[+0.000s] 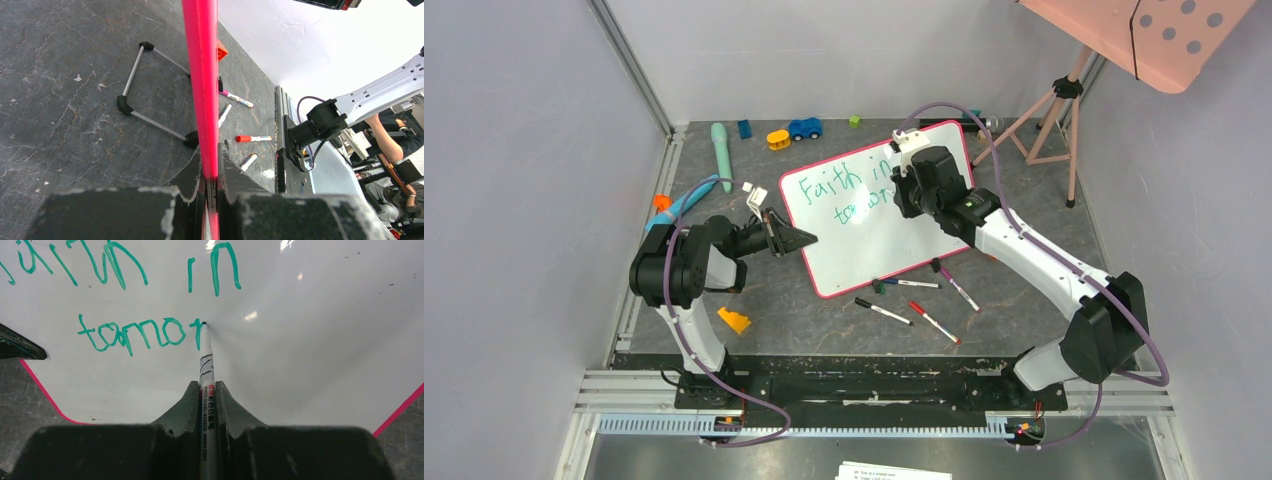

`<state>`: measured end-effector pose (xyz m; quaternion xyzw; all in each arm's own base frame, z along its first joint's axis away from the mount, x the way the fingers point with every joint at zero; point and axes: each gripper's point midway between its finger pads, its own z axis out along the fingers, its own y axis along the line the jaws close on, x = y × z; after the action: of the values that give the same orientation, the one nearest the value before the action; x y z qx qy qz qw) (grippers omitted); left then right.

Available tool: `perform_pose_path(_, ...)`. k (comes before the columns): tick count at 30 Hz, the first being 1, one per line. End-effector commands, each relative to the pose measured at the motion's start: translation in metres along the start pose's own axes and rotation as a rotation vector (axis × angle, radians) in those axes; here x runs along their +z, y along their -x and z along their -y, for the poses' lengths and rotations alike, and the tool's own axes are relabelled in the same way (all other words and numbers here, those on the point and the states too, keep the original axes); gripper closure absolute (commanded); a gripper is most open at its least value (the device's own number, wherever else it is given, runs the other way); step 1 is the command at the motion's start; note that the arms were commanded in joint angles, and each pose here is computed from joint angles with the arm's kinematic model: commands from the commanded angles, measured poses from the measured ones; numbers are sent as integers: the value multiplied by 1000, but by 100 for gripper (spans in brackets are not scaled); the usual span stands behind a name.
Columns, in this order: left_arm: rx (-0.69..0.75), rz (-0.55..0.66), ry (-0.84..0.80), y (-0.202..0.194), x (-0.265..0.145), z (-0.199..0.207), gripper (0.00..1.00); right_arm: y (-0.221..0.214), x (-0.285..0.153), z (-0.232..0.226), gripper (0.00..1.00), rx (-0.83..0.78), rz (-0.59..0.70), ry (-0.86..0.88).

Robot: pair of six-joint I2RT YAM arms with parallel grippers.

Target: Write a sentence on the whiteboard

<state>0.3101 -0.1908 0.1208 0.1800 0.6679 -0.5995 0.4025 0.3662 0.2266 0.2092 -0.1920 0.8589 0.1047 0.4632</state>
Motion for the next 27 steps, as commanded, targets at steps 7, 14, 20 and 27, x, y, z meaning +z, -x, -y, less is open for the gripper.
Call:
perform_pose_path(7,161,-82,-109,-18,1,13,98,30,-20,1,100,8,83,28)
perform_pose_path(14,161,-82,-110,-18,1,14,98,32,-31,6,100,8,98,24)
perform_pose_path(20,160,-83,-110,-18,1,13,98,29,-26,7,100,13,87,19)
perform_pose_path(27,161,-82,-110,-18,1,13,98,20,-15,11,100,11,65,1)
